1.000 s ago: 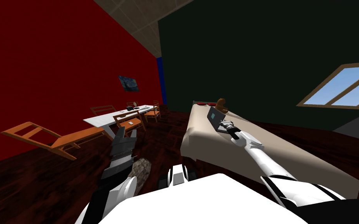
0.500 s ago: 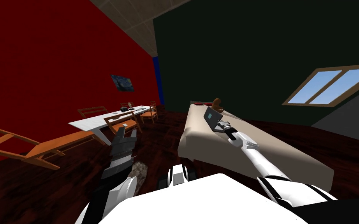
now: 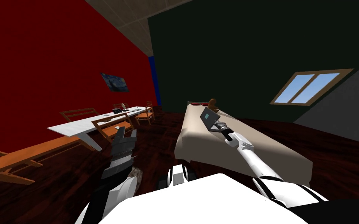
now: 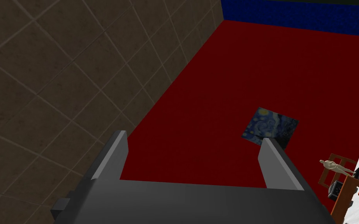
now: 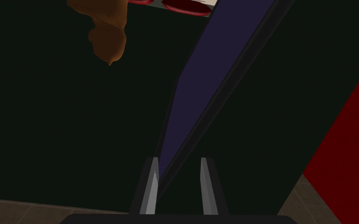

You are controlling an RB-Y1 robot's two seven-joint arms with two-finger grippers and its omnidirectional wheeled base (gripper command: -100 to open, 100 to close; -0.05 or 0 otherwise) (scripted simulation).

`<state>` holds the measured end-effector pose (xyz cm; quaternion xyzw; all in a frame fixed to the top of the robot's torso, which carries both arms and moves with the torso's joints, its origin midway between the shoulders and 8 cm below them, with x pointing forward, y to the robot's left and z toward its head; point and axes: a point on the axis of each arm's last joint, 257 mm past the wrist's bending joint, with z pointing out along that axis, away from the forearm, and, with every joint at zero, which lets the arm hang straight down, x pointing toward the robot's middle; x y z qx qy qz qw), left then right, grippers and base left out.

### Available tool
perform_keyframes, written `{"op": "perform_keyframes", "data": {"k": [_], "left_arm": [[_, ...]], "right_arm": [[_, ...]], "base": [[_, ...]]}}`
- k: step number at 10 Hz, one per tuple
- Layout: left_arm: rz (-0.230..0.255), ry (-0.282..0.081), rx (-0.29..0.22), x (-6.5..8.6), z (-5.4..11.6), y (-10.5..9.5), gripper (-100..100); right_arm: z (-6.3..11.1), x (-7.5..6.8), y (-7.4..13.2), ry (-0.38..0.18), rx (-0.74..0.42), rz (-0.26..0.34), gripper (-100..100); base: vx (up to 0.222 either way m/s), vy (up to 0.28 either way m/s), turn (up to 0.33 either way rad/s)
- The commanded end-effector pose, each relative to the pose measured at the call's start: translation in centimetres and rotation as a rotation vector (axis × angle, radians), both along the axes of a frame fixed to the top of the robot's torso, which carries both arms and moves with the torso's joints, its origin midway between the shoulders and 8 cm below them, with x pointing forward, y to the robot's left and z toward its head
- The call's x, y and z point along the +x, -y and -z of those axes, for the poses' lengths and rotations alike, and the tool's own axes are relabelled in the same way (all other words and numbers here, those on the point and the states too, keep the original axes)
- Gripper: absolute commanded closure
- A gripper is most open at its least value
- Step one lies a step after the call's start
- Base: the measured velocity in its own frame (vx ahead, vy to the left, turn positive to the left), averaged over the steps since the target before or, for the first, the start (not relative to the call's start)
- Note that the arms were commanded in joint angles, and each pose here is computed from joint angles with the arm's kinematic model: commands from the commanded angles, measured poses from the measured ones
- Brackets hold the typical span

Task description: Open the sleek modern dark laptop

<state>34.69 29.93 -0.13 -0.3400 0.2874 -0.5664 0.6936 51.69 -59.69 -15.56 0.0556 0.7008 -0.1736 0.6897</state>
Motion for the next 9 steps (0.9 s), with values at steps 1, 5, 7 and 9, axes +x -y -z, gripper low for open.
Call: {"op": "perform_keyframes", "data": {"k": [1,5,7,9], "left_arm": [[0.0,0.0,0.0,0.0,0.0,0.0,0],[0.0,0.0,0.0,0.0,0.0,0.0,0],[0.0,0.0,0.0,0.0,0.0,0.0,0],[0.0,0.0,0.0,0.0,0.0,0.0,0]], "right_arm": [[1.6,0.1,-1.6,0.003,0.067,-0.02,100],[2.8,0.8,-5.1,0.034,0.173,-0.068,100],[1.8,1.2,-4.7,0.052,0.167,-0.069,100],[4.2,1.0,-6.6,0.073,0.292,-0.091,100]], "base": [[0.041,-0.049,-0.076],[0.039,-0.054,-0.114],[0.021,-0.032,-0.047],[0.027,-0.075,-0.093]]}}
